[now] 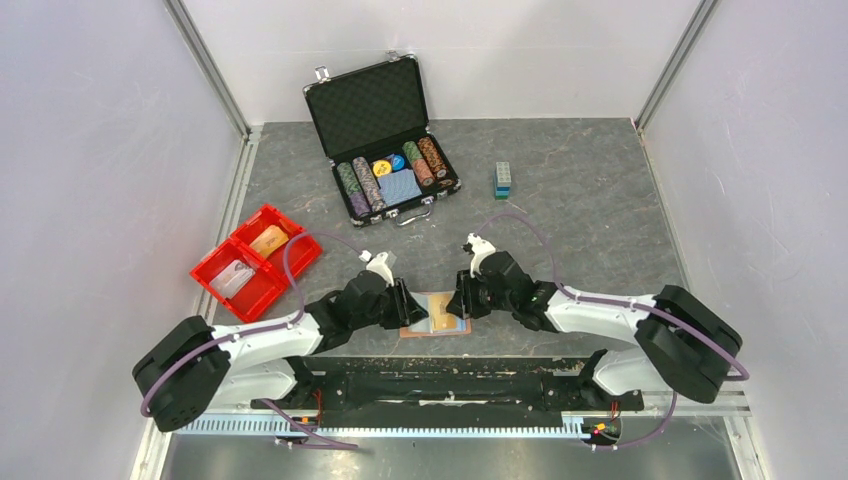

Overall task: Take the credit cards out of the card holder
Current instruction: Remove the credit card from the card holder.

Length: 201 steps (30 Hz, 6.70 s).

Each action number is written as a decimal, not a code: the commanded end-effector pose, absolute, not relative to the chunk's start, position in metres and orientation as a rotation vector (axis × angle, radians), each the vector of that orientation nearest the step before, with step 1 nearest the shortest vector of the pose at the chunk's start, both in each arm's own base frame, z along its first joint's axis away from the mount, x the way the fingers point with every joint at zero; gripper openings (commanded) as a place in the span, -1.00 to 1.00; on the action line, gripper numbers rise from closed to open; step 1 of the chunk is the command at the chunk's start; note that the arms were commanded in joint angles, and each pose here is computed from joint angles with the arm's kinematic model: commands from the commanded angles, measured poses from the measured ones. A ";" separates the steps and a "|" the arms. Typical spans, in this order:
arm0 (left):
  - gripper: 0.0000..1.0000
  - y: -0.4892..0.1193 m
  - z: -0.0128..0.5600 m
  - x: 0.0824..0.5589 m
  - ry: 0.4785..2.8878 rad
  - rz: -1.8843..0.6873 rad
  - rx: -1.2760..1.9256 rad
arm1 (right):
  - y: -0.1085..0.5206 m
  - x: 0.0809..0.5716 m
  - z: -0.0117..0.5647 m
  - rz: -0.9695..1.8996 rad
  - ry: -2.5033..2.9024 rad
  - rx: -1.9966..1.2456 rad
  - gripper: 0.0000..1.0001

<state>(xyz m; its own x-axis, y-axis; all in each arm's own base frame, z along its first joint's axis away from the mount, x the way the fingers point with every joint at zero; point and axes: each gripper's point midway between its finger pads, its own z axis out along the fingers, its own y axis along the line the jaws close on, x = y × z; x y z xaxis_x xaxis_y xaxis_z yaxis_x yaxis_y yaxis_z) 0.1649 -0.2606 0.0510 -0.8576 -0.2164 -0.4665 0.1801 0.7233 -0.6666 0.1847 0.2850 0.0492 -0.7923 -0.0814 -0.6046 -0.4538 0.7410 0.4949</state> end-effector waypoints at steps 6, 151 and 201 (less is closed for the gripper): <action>-0.23 -0.265 0.051 0.172 2.326 -1.052 -0.048 | 0.286 0.178 0.026 0.905 2.414 -0.396 -0.44; -0.95 -0.266 0.054 0.160 2.433 -1.184 -0.092 | 0.249 0.160 -0.003 1.089 2.463 -0.193 -0.62; -0.22 -0.295 0.051 0.169 2.288 -1.434 -0.137 | 0.266 0.160 0.002 1.128 2.460 -0.212 -0.53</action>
